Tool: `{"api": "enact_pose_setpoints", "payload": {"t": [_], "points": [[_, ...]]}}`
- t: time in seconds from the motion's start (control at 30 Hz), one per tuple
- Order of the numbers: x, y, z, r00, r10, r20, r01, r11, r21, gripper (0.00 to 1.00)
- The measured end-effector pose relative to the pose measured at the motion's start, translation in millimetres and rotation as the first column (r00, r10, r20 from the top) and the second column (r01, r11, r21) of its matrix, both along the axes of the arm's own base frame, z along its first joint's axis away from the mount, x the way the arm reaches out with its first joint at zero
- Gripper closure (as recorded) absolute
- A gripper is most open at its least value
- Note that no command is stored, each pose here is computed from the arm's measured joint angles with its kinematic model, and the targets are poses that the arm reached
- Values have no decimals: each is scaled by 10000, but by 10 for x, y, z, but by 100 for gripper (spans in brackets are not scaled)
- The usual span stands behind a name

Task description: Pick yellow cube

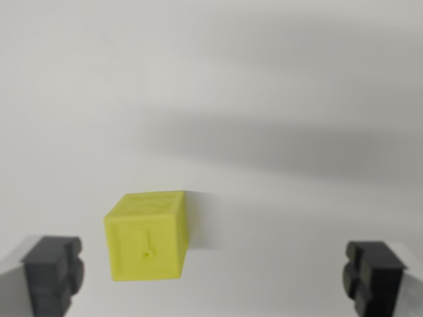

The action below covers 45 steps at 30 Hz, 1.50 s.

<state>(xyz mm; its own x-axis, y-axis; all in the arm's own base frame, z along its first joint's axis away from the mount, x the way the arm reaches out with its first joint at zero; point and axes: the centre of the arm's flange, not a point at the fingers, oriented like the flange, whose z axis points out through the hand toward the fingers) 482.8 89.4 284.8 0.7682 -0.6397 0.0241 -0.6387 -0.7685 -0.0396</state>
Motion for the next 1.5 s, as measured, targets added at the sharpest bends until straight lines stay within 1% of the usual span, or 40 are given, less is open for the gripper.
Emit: {"api": "enact_pose_setpoints", "payload": {"t": [0.47, 0.57, 0.7, 0.77, 0.93, 1.23, 1.5], "points": [[-219, 136, -350, 9995, 282, -119, -283, 9996, -44, 0], [-267, 165, -427, 9993, 343, -153, -344, 9994, -55, 0], [-328, 204, -525, 9989, 422, -181, -423, 9991, -66, 0], [-361, 224, -577, 9987, 462, -205, -464, 9989, -73, 0], [-438, 273, -701, 9981, 562, -243, -564, 9984, -87, 0], [-581, 361, -928, 9967, 744, -330, -748, 9971, -114, 0], [-705, 439, -1124, 9951, 903, -397, -909, 9958, -134, 0]]}}
